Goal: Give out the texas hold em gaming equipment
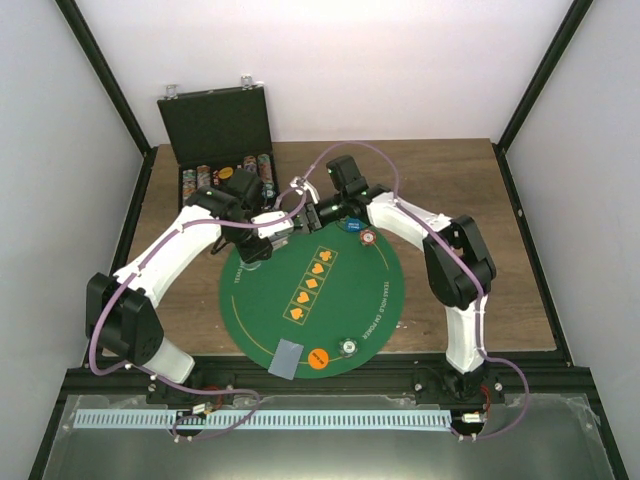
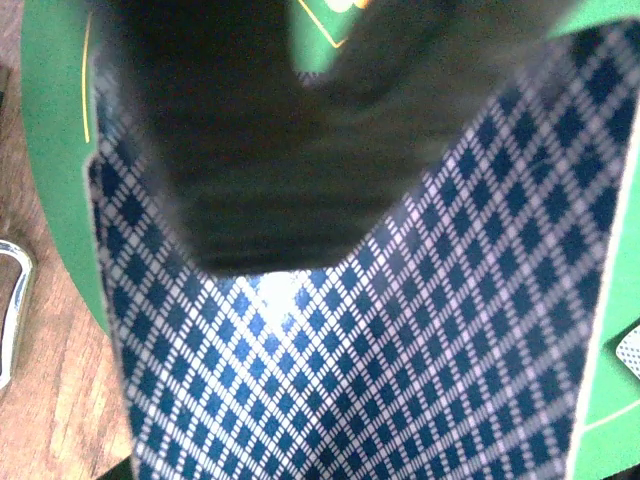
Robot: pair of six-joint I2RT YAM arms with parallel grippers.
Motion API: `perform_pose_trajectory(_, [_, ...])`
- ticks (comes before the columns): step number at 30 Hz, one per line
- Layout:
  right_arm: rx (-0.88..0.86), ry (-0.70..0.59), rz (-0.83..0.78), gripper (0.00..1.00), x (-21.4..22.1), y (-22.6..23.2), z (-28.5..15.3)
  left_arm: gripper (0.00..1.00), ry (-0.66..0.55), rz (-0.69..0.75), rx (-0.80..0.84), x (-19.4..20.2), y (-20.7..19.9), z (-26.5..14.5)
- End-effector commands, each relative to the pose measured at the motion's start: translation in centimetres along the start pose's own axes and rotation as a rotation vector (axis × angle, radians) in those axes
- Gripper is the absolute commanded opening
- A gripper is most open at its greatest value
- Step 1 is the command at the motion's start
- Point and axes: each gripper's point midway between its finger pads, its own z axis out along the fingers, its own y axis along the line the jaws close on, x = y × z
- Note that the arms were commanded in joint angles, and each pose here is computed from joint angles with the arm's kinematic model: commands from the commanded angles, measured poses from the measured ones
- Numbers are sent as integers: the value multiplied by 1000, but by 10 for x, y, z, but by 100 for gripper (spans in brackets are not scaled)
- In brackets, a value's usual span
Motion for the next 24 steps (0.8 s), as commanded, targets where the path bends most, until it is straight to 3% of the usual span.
perform_pose_trajectory(1, [-42, 14, -45, 59, -13, 14, 15, 40, -14, 12, -9, -4, 2, -1])
perform_pose_trajectory(8, [44, -10, -56, 34, -15, 11, 6, 40, -13, 14, -13, -1, 2, -1])
perform_pose_trajectory(16, [110, -29, -47, 28, -15, 13, -8, 40, -4, 13, -10, 2, 1, 2])
perform_pose_trajectory(24, [107, -22, -46, 10, -14, 18, -10, 40, -4, 11, -13, 2, 2, 1])
